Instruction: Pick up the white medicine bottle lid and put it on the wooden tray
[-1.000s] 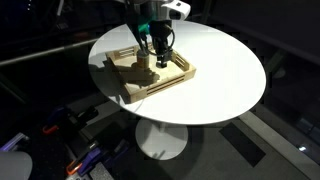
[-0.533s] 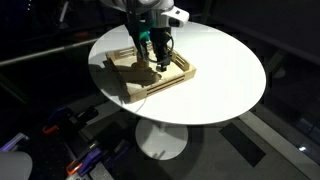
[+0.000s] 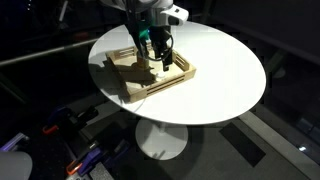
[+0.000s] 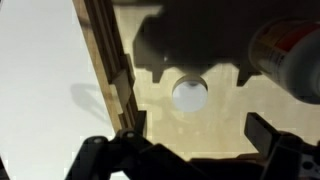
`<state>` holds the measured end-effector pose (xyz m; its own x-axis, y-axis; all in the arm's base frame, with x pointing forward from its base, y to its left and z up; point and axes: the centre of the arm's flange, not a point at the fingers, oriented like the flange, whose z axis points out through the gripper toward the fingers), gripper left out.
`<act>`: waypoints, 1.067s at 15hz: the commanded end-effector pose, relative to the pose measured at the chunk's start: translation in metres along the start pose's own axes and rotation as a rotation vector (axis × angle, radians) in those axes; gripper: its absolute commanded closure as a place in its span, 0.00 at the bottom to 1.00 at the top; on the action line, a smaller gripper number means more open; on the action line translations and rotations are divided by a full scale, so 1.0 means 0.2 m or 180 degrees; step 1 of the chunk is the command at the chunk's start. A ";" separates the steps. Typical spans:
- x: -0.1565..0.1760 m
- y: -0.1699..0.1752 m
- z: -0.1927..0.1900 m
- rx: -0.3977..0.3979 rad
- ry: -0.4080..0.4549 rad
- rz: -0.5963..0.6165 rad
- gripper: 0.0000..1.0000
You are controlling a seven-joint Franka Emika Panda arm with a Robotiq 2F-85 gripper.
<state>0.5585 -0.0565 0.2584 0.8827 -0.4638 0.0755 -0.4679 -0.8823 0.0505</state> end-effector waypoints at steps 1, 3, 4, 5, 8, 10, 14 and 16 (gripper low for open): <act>-0.01 -0.01 -0.12 0.0024 0.0093 0.0005 0.00; 0.00 0.00 -0.18 0.0041 0.0127 0.0004 0.00; 0.00 0.01 -0.22 0.0053 0.0139 0.0014 0.00; 0.00 0.01 -0.26 0.0083 0.0128 0.0003 0.00; -0.02 0.02 -0.41 0.0174 0.0068 -0.0045 0.00; -0.05 0.02 -0.52 0.0209 -0.0002 -0.0114 0.00; -0.15 0.00 -0.78 0.0403 -0.0179 -0.0343 0.00; -0.21 0.00 -0.90 0.0445 -0.0254 -0.0441 0.00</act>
<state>0.5311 -0.0278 0.3964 0.9238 -0.3817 0.0298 -0.3799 -0.9235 -0.0536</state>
